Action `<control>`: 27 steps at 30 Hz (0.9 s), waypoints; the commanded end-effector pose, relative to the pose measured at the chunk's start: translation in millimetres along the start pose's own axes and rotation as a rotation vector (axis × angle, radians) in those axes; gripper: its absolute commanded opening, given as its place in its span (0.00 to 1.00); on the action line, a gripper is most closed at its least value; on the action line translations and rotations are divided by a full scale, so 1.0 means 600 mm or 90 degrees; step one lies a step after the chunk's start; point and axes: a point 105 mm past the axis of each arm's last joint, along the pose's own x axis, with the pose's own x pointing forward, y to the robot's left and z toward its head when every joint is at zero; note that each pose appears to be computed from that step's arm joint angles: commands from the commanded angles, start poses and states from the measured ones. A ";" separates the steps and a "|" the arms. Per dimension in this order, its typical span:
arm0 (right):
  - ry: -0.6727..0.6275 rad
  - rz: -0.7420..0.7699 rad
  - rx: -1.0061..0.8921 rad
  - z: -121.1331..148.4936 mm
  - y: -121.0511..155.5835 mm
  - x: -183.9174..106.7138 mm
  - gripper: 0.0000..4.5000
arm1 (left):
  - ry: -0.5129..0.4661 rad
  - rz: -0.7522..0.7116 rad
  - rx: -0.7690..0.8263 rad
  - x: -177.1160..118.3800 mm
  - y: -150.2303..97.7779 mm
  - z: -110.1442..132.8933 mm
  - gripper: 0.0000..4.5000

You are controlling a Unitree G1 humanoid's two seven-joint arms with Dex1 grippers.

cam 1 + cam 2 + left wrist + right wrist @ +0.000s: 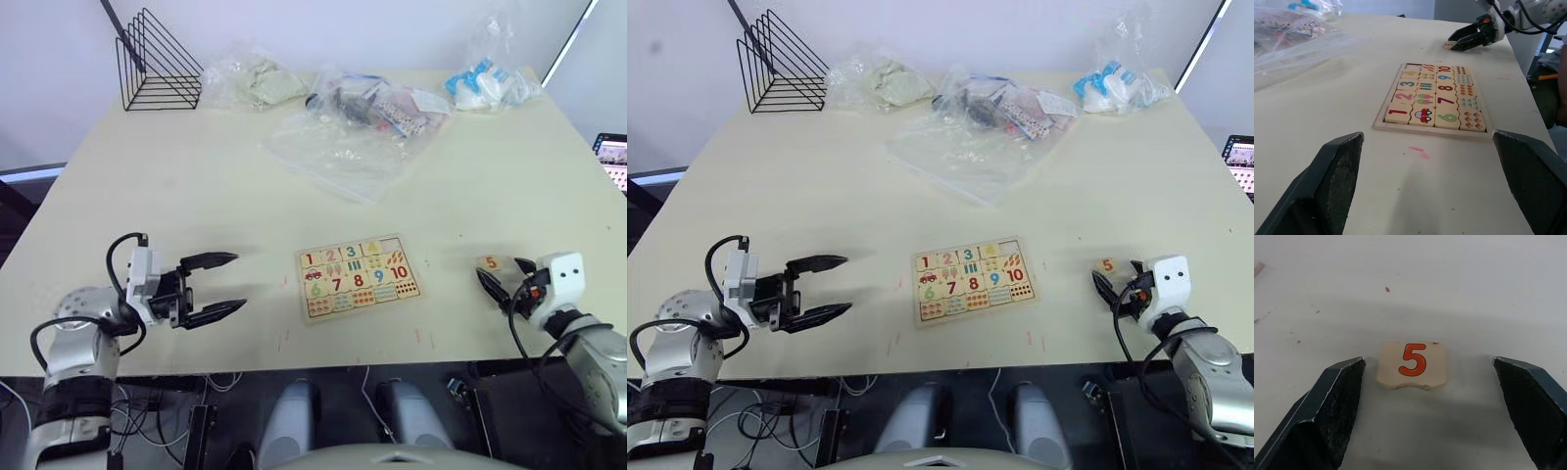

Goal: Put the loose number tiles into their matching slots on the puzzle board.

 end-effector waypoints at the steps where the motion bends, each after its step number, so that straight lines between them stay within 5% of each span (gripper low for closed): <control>1: -0.003 -0.009 -0.012 0.008 -0.002 0.005 0.97 | -0.005 -0.051 0.017 0.004 -0.009 0.019 1.00; 9: 0.017 -0.004 -0.008 -0.002 0.000 0.007 0.97 | 0.001 -0.087 0.025 0.004 -0.012 0.033 1.00; 12: 0.013 -0.004 -0.004 -0.002 0.000 0.007 0.81 | 0.018 -0.102 0.026 0.003 -0.014 0.033 1.00; 15: 0.016 -0.006 -0.006 -0.003 0.000 0.004 0.47 | 0.017 -0.108 0.023 0.001 -0.016 0.036 1.00; 17: 0.015 -0.002 -0.008 -0.003 0.003 0.004 0.33 | 0.017 -0.113 0.021 0.002 -0.018 0.036 1.00; 27: 0.004 -0.018 0.027 0.019 0.062 0.003 0.33 | 0.015 -0.119 0.025 0.003 -0.016 0.042 1.00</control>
